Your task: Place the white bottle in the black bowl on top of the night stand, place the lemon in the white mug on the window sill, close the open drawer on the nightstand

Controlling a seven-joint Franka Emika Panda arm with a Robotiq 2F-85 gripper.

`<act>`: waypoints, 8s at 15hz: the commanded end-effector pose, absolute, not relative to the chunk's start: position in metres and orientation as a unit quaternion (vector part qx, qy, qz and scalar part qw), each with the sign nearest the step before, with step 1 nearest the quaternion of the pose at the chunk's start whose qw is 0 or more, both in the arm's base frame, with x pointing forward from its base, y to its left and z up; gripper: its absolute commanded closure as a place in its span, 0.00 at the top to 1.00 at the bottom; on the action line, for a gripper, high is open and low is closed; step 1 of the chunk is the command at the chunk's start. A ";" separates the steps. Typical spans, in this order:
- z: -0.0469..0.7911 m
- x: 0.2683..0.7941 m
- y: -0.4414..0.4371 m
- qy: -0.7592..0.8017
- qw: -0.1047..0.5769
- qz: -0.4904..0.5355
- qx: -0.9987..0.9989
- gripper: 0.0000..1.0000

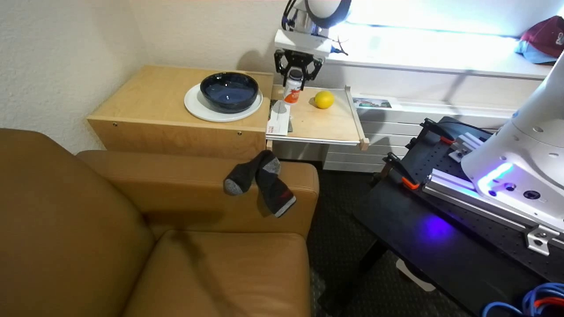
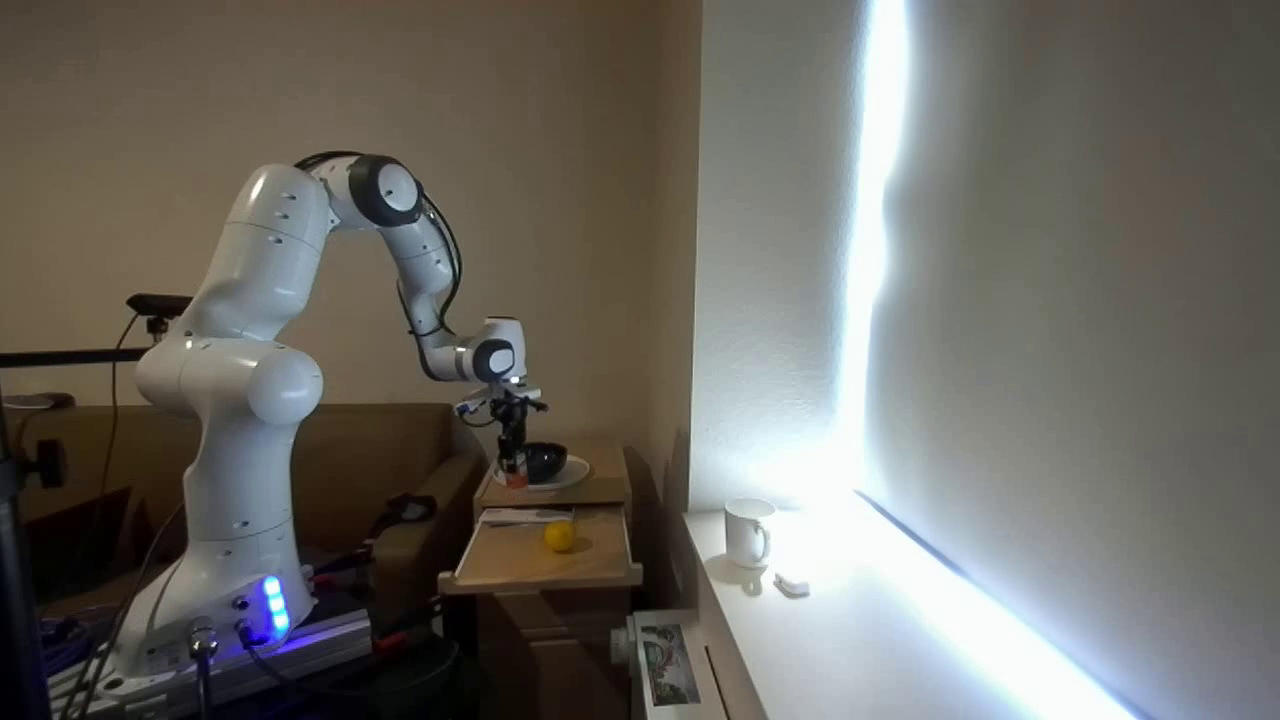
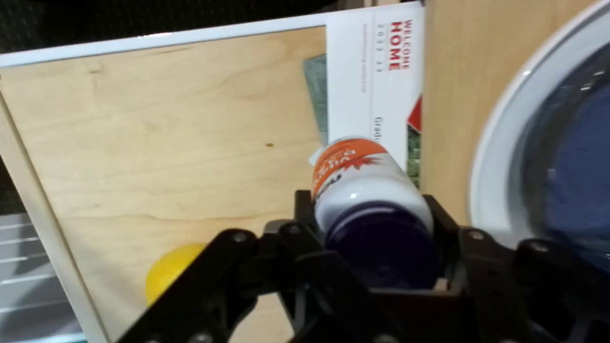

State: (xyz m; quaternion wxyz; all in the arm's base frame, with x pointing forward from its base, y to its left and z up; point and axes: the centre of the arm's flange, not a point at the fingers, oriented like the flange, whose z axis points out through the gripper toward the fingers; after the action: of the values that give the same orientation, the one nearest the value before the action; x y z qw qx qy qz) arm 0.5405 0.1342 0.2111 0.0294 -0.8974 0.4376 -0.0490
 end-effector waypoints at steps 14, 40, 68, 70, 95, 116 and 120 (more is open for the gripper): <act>0.287 0.640 0.199 0.405 0.002 -0.062 -0.912 0.31; 0.230 0.731 0.246 0.442 0.047 -0.101 -0.890 0.31; 0.313 0.676 0.180 0.488 0.031 -0.003 -0.872 1.00; 0.326 0.655 0.152 0.506 0.000 0.023 -0.862 1.00; 0.152 0.557 -0.015 0.814 -0.122 0.056 -0.565 1.00; 0.093 0.559 -0.026 0.866 -0.075 0.014 -0.495 0.74; 0.095 0.561 -0.024 0.863 -0.066 0.018 -0.500 0.45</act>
State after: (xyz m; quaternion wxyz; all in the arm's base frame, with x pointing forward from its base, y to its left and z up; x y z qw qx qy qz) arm 0.5611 -0.0227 0.0946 -0.0818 -0.4943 0.8654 0.0041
